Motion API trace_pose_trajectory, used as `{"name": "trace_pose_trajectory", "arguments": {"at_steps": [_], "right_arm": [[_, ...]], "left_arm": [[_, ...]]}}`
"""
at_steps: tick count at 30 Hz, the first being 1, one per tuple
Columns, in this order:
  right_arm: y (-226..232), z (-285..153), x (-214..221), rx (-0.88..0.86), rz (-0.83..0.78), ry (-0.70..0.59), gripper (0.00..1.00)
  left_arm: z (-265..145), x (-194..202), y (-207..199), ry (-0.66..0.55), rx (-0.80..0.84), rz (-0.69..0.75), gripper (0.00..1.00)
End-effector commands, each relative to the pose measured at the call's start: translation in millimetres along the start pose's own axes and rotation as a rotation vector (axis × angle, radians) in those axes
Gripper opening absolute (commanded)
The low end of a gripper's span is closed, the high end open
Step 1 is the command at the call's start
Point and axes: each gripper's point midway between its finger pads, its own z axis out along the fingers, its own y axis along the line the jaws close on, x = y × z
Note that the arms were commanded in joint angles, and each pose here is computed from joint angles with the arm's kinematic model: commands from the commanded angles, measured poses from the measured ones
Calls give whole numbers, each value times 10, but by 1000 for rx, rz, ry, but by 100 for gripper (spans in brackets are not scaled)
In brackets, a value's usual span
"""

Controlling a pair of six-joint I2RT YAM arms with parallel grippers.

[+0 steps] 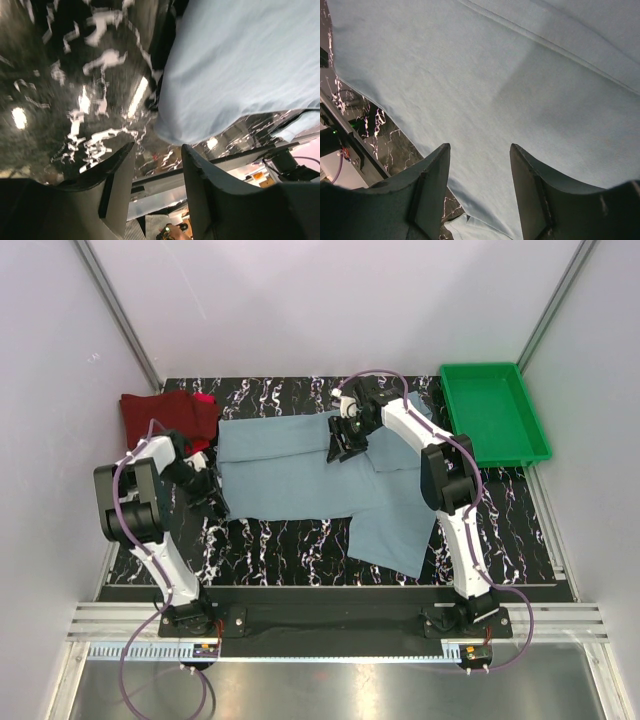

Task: Fold and stack the t-shirts
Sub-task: Fold the tshirt

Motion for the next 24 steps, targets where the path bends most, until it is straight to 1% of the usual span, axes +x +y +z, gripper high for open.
{"name": "trace_pose_trajectory", "arguments": {"at_steps": [1, 4, 14, 18, 19, 21, 24], "right_arm": [[112, -72, -132, 12, -46, -44, 59], [112, -62, -131, 13, -47, -43, 59], [90, -50, -139, 20, -47, -45, 59], [29, -41, -122, 48, -77, -41, 59], [-7, -28, -97, 57, -74, -34, 59], [-65, -14, -73, 80, -76, -28, 59], [-95, 11, -36, 84, -76, -19, 59]], "left_arm": [[-90, -222, -59, -59, 2, 21, 46], [-76, -251, -84, -61, 16, 16, 44], [39, -187, -96, -15, 43, -11, 43], [75, -252, -166, -12, 63, 3, 31], [94, -261, -191, -5, 72, 6, 26], [78, -309, -216, -14, 78, 9, 21], [86, -330, -227, -13, 84, 8, 18]]}}
